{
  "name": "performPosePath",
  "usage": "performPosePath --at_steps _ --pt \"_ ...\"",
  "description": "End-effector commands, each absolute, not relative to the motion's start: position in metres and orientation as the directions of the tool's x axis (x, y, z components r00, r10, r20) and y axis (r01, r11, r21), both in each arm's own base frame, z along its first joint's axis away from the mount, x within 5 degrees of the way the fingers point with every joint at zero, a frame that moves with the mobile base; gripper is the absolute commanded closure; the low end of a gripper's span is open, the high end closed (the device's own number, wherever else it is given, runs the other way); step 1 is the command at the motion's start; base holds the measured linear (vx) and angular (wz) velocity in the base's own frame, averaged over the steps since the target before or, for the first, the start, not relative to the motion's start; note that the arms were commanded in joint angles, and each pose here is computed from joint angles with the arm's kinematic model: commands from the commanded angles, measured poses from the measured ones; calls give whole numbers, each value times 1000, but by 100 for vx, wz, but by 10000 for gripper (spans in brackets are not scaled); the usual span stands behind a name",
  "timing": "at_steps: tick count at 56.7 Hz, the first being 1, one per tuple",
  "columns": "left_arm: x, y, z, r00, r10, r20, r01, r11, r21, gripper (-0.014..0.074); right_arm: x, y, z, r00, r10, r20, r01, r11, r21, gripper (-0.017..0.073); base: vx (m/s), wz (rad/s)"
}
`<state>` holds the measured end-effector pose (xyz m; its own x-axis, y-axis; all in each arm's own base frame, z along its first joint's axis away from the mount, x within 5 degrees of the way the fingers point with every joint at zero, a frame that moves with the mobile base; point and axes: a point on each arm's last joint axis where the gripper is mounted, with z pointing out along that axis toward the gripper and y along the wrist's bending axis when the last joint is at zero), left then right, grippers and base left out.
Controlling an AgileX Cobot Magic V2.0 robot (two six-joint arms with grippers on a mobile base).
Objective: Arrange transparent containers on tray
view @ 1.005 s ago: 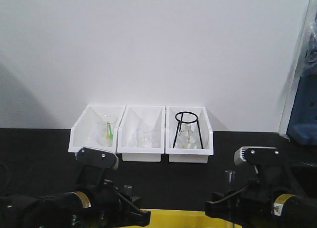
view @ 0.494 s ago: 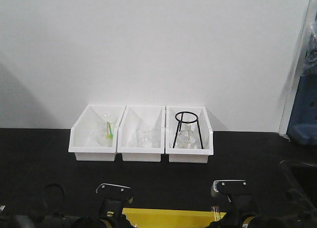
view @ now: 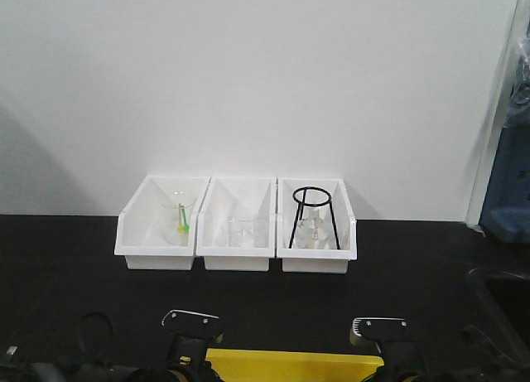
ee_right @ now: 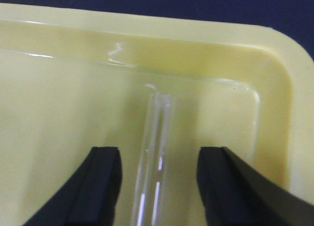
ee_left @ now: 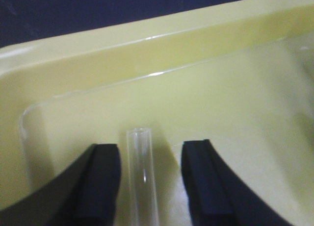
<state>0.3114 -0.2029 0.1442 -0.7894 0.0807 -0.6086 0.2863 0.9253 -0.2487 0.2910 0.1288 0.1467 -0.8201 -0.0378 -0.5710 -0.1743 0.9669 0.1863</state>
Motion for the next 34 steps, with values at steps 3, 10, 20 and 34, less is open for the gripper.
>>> performPosePath --at_steps 3,10,20,34 --pt "319 -208 175 -705 27 -709 306 913 -270 78 300 129 171 -749 19 -662 -170 960 220 71 0 0" --pt "319 -206 195 -670 2 -742 316 906 -283 80 297 127 190 -715 49 -698 -171 955 242 88 0 0" --pt "309 -198 253 -520 -40 -853 377 886 -271 105 281 119 249 -581 83 -810 -226 939 258 163 0 0" --pt "258 -166 347 -292 -73 -954 481 851 -213 194 218 94 341 -326 56 -944 -355 918 177 392 0 0"
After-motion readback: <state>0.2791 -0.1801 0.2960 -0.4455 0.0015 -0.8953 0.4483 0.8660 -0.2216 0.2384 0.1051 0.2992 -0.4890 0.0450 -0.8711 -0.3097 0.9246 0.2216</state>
